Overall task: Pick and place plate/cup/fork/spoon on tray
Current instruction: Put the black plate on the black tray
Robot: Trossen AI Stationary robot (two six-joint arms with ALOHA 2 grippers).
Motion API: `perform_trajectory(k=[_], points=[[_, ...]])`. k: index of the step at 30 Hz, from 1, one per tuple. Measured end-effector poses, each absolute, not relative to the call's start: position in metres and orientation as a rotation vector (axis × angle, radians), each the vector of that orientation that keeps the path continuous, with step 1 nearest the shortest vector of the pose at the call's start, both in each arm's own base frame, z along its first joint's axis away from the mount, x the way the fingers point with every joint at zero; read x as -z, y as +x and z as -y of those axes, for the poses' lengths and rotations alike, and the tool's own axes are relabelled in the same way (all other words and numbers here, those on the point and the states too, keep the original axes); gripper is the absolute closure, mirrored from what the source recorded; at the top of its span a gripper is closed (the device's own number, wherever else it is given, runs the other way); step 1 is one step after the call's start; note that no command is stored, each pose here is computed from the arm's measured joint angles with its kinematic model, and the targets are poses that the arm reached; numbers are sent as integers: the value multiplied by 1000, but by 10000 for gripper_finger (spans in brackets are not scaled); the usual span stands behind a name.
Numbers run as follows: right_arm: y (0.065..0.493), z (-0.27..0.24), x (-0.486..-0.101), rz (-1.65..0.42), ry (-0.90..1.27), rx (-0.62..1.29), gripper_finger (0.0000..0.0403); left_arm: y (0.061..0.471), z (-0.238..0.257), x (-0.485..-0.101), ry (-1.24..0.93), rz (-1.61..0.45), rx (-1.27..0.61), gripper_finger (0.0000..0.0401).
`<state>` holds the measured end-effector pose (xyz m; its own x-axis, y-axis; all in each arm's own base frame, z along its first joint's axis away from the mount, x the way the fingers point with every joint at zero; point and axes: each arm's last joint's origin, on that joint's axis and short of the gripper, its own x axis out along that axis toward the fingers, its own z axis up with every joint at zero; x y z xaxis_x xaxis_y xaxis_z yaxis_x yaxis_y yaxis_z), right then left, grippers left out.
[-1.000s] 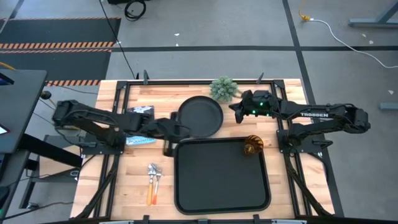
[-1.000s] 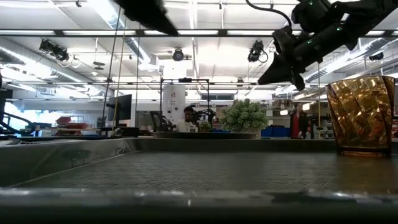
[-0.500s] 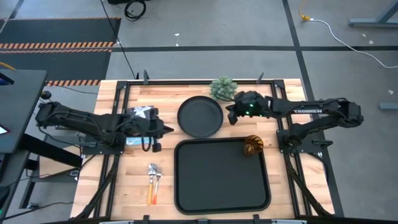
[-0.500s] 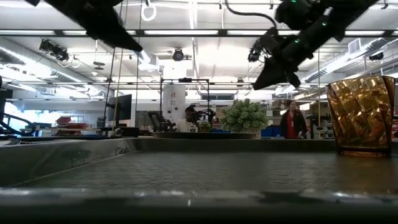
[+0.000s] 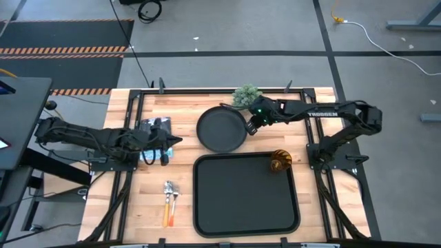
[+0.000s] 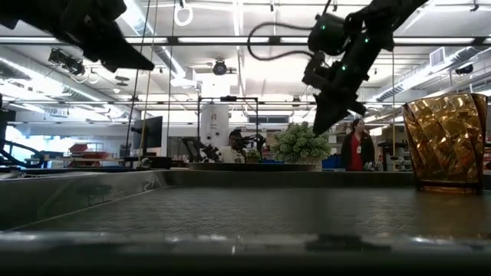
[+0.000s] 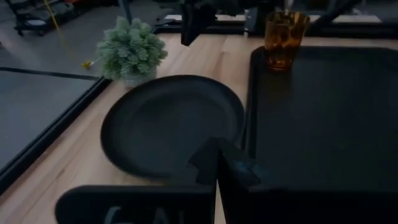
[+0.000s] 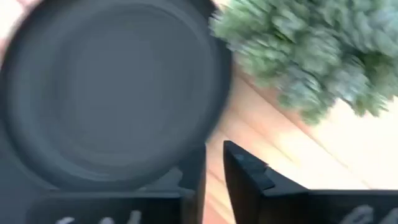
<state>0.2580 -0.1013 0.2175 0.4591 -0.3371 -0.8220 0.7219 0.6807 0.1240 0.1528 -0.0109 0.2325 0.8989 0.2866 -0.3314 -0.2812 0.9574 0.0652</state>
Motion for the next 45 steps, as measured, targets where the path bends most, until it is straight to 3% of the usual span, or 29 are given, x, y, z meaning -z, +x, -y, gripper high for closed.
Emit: perform_trajectory(k=[8, 15, 32, 45], points=[[260, 112, -196, -955, 601, 722, 271, 133, 7, -222, -23, -268, -341, 393], [260, 114, -189, -984, 628, 732, 245, 119, 5, -219, -50, -185, -340, 393], [283, 119, -155, -976, 746, 687, 241, 113, 5, -219, -112, -163, -325, 392], [279, 119, -169, -925, 719, 685, 243, 113, 5, -219, -108, -164, -324, 392]])
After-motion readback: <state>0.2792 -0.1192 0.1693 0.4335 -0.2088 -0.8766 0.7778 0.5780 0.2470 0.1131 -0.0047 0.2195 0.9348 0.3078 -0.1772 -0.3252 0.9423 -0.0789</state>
